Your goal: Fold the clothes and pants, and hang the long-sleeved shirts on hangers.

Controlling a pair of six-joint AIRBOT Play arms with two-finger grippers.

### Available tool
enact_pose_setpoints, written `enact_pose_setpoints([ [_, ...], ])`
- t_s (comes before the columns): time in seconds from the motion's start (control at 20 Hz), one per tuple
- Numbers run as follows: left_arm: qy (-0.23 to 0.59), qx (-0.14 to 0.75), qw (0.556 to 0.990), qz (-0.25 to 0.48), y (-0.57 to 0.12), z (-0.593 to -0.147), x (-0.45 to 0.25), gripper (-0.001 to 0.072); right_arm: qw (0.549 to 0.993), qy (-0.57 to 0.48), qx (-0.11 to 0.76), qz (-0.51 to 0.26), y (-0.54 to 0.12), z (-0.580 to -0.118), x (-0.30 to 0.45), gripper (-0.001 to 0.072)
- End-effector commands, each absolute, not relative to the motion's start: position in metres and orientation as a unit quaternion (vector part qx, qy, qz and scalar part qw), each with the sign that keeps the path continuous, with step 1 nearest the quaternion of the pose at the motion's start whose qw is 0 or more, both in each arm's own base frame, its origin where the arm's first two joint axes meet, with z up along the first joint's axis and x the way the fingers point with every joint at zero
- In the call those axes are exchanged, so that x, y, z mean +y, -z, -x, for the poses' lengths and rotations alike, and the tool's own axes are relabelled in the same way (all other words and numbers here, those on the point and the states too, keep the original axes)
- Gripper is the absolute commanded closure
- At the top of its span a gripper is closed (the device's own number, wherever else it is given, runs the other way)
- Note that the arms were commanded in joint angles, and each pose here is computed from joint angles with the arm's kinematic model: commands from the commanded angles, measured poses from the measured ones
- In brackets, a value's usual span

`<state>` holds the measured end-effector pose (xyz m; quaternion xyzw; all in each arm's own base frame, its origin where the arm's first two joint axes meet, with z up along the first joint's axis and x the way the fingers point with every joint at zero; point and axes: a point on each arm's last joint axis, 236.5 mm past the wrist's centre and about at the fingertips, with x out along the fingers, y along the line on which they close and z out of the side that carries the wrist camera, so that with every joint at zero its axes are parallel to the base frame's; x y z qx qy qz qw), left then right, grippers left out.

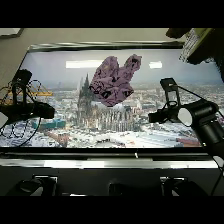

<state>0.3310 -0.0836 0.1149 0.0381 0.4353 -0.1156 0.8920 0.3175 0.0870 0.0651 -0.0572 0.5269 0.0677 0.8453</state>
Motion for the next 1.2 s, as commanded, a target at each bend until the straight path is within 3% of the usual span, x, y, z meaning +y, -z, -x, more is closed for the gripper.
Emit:
enact_pose_setpoints([
  [0.0,0.115,0.435,0.892,-0.038,-0.114,-0.331,-0.083,0.0683,0.845,-0.068,0.528,0.057,-0.064,-0.317,0.087,0.0677],
  [0.35,0.115,0.413,0.903,-0.036,-0.121,-0.341,-0.085,0.0681,0.845,-0.068,0.527,0.057,-0.065,-0.317,0.088,0.0677],
  [0.4,0.115,0.405,0.907,-0.032,-0.124,-0.344,-0.086,0.0608,0.845,-0.068,0.527,0.057,-0.065,-0.317,0.088,0.0677],
  [0.5,0.095,0.409,0.907,0.009,-0.121,-0.349,-0.086,-0.0013,0.845,-0.068,0.527,0.057,-0.065,-0.317,0.088,0.0677],
  [0.65,0.076,0.414,0.904,0.078,-0.101,-0.377,-0.092,-0.0013,0.845,-0.068,0.527,0.057,-0.065,-0.317,0.088,0.0677],
  [0.85,0.092,0.418,0.864,0.265,-0.060,-0.440,-0.132,-0.0013,0.845,-0.068,0.527,0.057,-0.065,-0.317,0.088,0.0677],
  [1.15,0.143,0.427,0.819,0.356,0.011,-0.544,-0.186,-0.0013,0.846,-0.069,0.526,0.057,-0.065,-0.318,0.088,0.0676],
])
